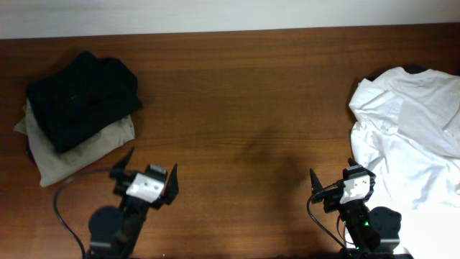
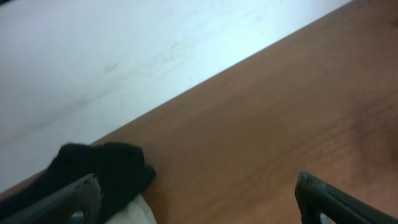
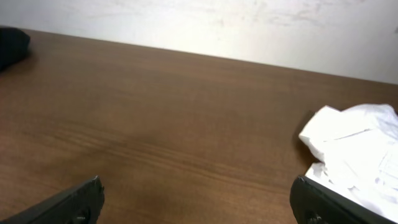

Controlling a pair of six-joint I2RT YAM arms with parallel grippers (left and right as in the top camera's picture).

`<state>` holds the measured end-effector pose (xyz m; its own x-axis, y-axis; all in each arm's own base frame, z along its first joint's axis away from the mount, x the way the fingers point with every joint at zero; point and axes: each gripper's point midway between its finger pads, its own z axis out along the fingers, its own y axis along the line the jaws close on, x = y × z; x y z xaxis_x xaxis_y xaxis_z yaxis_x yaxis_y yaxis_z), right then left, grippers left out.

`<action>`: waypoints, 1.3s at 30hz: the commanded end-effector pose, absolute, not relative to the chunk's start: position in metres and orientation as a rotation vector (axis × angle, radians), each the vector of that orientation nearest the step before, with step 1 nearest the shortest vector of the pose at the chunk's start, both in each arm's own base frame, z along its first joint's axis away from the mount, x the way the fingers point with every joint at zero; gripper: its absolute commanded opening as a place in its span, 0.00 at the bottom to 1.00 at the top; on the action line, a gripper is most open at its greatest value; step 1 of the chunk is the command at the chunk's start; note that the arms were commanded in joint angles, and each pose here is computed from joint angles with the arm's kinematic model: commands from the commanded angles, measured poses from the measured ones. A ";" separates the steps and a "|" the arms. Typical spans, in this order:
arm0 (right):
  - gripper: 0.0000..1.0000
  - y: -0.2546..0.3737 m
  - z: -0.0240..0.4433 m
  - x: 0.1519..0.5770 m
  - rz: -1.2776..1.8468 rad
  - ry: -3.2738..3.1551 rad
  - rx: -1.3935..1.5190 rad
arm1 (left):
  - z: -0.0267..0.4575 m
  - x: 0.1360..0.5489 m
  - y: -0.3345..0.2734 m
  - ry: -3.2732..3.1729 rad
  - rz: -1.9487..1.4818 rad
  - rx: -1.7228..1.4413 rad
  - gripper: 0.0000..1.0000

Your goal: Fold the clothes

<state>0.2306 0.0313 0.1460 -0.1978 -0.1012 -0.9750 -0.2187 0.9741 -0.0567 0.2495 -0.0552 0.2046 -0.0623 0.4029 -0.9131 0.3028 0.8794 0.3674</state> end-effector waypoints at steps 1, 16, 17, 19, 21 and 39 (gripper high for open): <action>0.99 0.032 0.144 0.230 0.110 1.773 -0.240 | 0.177 0.241 -0.050 1.622 0.090 0.501 0.99; 0.99 0.032 0.144 0.230 0.110 1.773 -0.240 | 0.158 0.242 -0.032 1.630 0.107 0.370 0.99; 0.99 0.032 0.144 0.230 0.110 1.773 -0.240 | 0.158 0.242 -0.032 1.630 0.107 0.370 0.99; 0.99 0.032 0.144 0.230 0.110 1.773 -0.240 | 0.158 0.242 -0.032 1.630 0.107 0.370 0.99; 0.99 0.032 0.144 0.230 0.110 1.773 -0.240 | 0.158 0.242 -0.032 1.630 0.107 0.370 0.99; 0.99 0.032 0.144 0.230 0.111 1.774 -0.240 | 0.158 0.242 -0.032 1.630 0.107 0.370 0.99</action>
<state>0.2305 0.0314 0.1455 -0.1999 -0.1014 -0.9745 -0.2189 0.9741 -0.0565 0.2411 -0.0351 0.1597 -0.0457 0.3136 -0.9485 0.1877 0.9352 0.3002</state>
